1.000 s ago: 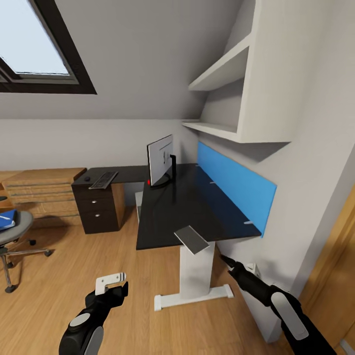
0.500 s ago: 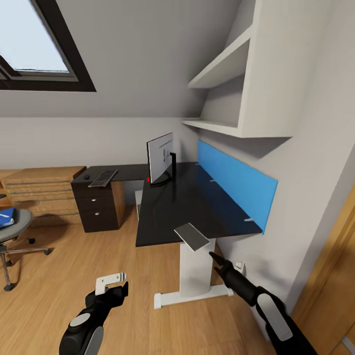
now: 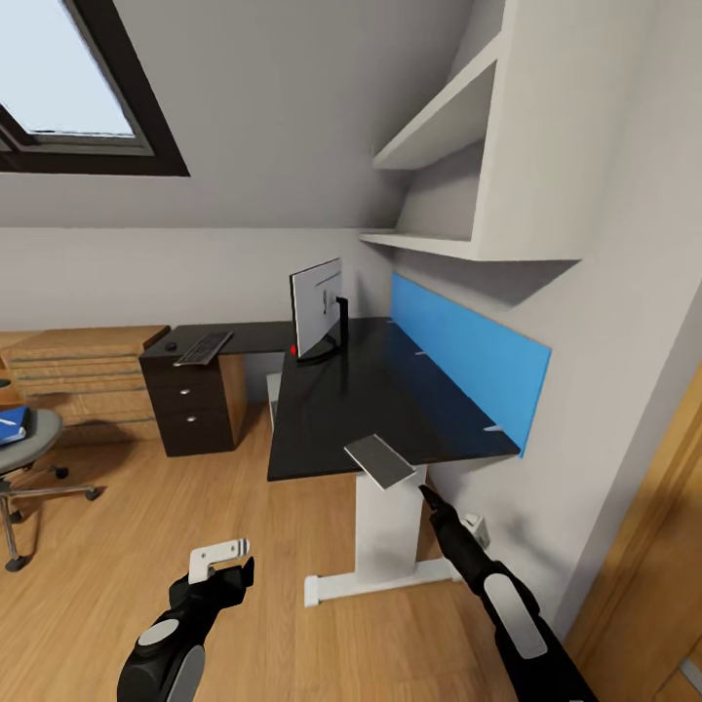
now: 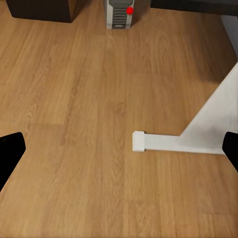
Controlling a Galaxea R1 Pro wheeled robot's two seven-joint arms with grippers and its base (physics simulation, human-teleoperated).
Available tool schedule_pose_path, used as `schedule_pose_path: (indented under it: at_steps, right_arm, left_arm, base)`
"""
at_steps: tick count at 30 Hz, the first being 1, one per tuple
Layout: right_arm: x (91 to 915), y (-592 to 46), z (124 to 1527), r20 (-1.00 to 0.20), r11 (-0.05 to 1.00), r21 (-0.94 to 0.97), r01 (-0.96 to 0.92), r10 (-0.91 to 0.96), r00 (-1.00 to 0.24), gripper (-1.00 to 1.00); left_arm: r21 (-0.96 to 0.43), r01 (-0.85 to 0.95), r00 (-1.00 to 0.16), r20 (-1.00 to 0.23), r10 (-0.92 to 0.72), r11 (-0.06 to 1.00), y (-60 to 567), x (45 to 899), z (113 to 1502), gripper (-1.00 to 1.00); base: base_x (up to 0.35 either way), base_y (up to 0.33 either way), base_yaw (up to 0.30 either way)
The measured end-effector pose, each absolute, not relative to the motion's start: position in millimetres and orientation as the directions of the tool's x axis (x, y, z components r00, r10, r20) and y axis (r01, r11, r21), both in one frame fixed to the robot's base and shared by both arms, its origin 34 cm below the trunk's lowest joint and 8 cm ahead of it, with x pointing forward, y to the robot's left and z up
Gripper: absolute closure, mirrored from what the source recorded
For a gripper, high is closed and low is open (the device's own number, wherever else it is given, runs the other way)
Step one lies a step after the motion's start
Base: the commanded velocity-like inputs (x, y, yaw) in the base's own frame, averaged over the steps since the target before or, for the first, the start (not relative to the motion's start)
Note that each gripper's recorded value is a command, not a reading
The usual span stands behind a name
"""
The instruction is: In the bedroom, organize the workspace by keeping the computer under the desk, ensuring the monitor is on the desk, placing the keyboard on the desk next to the monitor, placing the mouse on the desk next to the keyboard, moving the folder from the swivel chair onto the desk next to the mouse, stacking the notebook on top of the folder with the pen on top of the notebook, and positioning the swivel chair next to the desk.
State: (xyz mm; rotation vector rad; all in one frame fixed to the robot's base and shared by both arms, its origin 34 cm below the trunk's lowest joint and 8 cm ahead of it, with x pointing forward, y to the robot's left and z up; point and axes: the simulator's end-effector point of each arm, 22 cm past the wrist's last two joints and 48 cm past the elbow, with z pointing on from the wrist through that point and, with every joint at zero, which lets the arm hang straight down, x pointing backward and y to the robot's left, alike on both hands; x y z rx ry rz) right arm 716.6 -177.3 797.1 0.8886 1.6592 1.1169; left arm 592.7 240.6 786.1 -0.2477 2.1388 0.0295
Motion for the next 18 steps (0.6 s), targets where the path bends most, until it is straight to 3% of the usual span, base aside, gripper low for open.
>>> schedule_pose_path:
  at_steps: [7,18]
  right_arm:
    - [718.3,-192.4,774.5,-0.324,0.357,0.929,0.101,0.913,-0.248,-1.00]
    - [714.1,-184.1,751.5,-0.306,0.338,0.937,0.093,0.918,-0.253,-1.00]
  left_arm:
    - [-0.074,-0.188,-0.530,-0.832,-0.165,0.979,240.9,591.8,773.6,-1.00]
    - [-0.074,-0.188,-0.529,-0.832,-0.165,0.979,240.9,589.9,753.5,-1.00]
  base:
    - [0.000,0.000,0.000]
    - [0.000,0.000,0.000]
